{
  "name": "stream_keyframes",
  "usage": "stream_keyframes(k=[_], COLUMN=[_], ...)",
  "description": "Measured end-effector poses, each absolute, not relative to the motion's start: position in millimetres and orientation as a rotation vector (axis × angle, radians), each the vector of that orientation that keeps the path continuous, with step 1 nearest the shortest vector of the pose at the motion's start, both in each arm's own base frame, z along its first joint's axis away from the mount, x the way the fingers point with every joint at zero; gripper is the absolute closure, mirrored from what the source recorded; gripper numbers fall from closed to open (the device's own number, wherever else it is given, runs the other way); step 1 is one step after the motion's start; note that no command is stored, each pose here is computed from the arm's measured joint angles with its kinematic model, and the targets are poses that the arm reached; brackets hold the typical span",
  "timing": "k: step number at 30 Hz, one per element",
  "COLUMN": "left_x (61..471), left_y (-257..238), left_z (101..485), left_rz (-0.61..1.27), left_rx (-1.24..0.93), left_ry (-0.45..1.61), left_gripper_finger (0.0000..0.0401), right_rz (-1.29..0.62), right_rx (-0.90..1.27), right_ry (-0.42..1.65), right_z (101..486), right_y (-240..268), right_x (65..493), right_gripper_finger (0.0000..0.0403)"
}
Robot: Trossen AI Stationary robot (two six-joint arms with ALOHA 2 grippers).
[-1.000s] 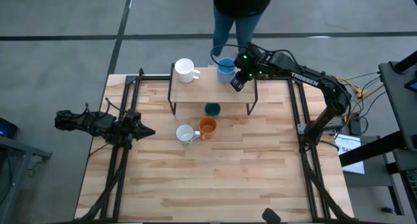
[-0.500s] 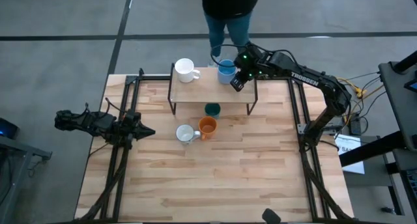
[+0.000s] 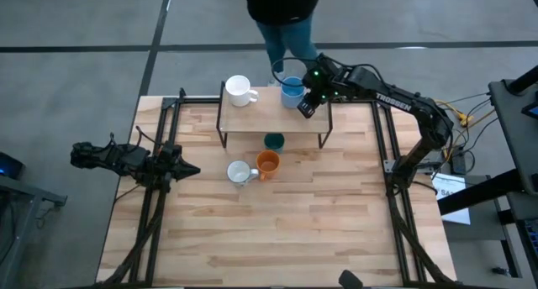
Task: Stack small to large cups/mugs on shelf
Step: Put the blue mug on the shelf, then put the orange mug on the shelf
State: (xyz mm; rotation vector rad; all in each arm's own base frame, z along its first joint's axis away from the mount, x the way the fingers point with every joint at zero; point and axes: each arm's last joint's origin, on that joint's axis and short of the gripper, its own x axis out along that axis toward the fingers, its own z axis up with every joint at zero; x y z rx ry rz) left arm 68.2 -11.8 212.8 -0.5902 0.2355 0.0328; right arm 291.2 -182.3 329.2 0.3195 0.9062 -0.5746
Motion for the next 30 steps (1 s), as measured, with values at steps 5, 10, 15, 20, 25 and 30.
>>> stream_keyframes(k=[5,10,15,20,25,30], left_x=[68,68,68,68,68,68], left_y=[-12,-12,-12,-12,-12,-12], left_z=[213,213,213,212,212,212], left_rz=[0.032,0.033,0.033,0.033,0.034,0.034], left_rx=[-0.590,-0.590,-0.590,-0.588,-0.588,-0.588], left_ry=[0.236,0.236,0.237,0.239,0.239,0.240], left_gripper_finger=[0.0401,0.0401,0.0401,0.0401,0.0401,0.0401], right_rz=[-0.573,-0.573,-0.574,-0.571,-0.538,-0.481], right_rx=[0.318,0.317,0.311,0.312,0.293,0.257], right_ry=[0.908,0.907,0.882,0.862,0.833,0.758], right_z=[331,333,339,345,353,371], right_y=[-182,-180,-178,-174,-162,-141], right_x=[290,289,285,283,283,281], right_gripper_finger=[0.0313,0.0312,0.0314,0.0312,0.0313,0.0315])
